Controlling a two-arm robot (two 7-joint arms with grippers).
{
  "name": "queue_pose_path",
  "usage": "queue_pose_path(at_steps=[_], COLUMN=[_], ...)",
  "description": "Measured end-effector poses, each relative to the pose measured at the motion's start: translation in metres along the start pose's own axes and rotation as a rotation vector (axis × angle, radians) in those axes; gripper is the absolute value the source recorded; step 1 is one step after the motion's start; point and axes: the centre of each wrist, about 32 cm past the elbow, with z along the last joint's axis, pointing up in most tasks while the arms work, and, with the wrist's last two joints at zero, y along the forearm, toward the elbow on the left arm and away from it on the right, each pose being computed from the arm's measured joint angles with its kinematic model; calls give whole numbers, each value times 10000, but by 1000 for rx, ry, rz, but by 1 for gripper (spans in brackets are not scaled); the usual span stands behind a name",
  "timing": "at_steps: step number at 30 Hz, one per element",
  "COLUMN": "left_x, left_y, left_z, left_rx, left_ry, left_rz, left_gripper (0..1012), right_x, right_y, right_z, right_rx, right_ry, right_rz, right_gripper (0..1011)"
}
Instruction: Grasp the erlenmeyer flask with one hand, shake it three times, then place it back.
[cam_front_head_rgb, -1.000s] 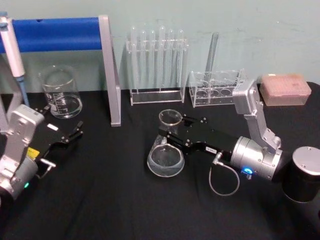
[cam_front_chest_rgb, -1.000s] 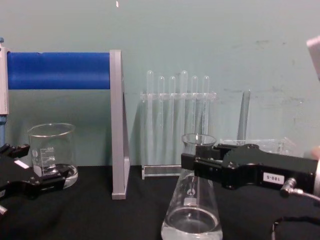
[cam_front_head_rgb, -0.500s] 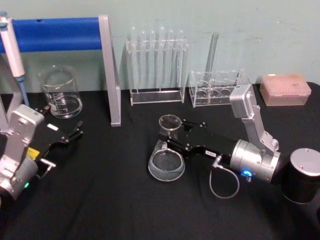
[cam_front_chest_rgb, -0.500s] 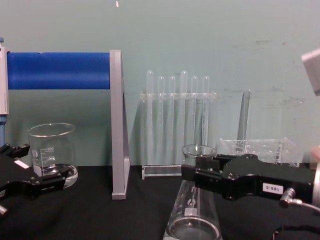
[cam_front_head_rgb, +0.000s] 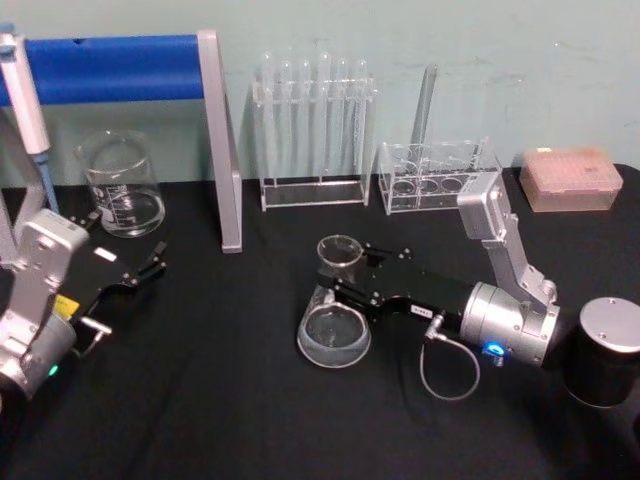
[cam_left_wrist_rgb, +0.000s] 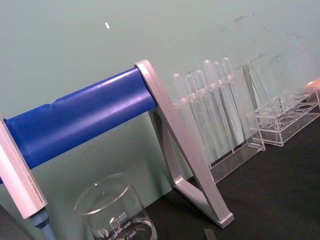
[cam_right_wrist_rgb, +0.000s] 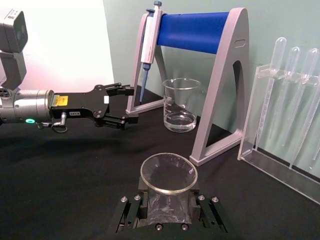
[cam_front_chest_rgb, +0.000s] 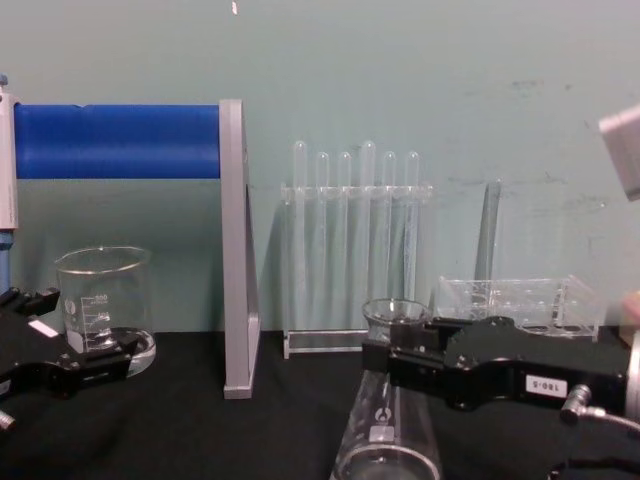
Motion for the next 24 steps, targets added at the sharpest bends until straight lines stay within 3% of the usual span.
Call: queue_pose_path(at_steps=[24], left_x=[0], left_y=[0], left_z=[0], left_rx=[0], left_ry=[0], left_rz=[0], left_gripper=[1001], right_x=[23], right_y=[-12], right_z=[4], right_rx=[-20], right_ry=[-4], right_rz=[17], right_gripper=[448])
